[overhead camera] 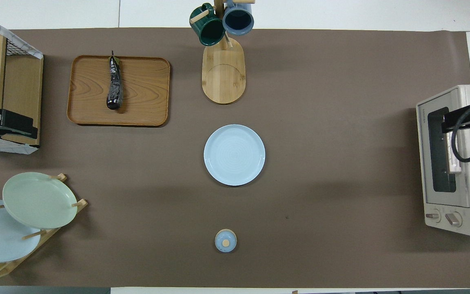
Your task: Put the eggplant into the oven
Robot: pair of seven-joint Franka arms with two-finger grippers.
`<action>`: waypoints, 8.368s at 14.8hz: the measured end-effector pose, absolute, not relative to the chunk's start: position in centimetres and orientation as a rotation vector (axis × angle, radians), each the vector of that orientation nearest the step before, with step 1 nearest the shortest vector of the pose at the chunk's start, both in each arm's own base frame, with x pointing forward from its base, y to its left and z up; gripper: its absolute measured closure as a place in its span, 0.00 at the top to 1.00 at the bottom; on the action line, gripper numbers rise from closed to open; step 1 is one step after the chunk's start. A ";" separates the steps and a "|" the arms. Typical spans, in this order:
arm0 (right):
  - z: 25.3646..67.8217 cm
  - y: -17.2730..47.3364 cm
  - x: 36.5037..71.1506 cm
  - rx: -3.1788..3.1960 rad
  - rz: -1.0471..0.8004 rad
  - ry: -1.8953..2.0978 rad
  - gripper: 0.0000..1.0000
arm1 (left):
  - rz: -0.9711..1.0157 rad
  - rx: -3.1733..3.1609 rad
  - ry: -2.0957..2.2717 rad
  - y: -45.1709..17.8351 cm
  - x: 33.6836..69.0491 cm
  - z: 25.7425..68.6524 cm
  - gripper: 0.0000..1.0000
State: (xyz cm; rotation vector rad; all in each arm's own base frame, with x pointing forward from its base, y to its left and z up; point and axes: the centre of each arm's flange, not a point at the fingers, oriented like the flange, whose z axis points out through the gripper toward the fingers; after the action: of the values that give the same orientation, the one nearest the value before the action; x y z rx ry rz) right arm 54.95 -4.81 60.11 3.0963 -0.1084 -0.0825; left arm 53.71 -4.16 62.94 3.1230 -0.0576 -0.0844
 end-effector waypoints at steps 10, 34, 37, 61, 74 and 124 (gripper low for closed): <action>60.1 -4.8 54.9 3.096 -0.083 -0.109 1.00 | -0.082 3.123 -0.056 -4.1 53.7 63.0 1.00; 48.3 -11.8 52.4 3.034 -0.089 -0.249 0.01 | -0.098 3.057 -0.031 -5.3 63.6 49.4 1.00; 47.9 -11.7 52.5 3.033 -0.092 -0.244 0.01 | -0.076 3.044 -0.044 -6.6 65.8 45.8 1.00; 42.4 -2.8 52.4 3.066 0.007 -0.265 0.01 | -0.017 3.101 -0.154 -10.4 70.2 30.9 1.00; 36.6 0.4 52.4 3.095 0.049 -0.004 0.01 | -0.013 3.099 -0.173 -10.4 70.2 31.0 0.41; 39.4 10.3 58.3 3.099 0.036 0.080 0.48 | -0.044 2.957 -0.058 -43.0 45.7 34.0 0.41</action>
State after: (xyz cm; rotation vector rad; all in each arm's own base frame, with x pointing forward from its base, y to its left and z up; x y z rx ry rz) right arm 58.25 10.32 39.44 3.0989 0.0795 0.0355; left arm 45.68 -43.03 34.01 2.9566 -0.0579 -0.0438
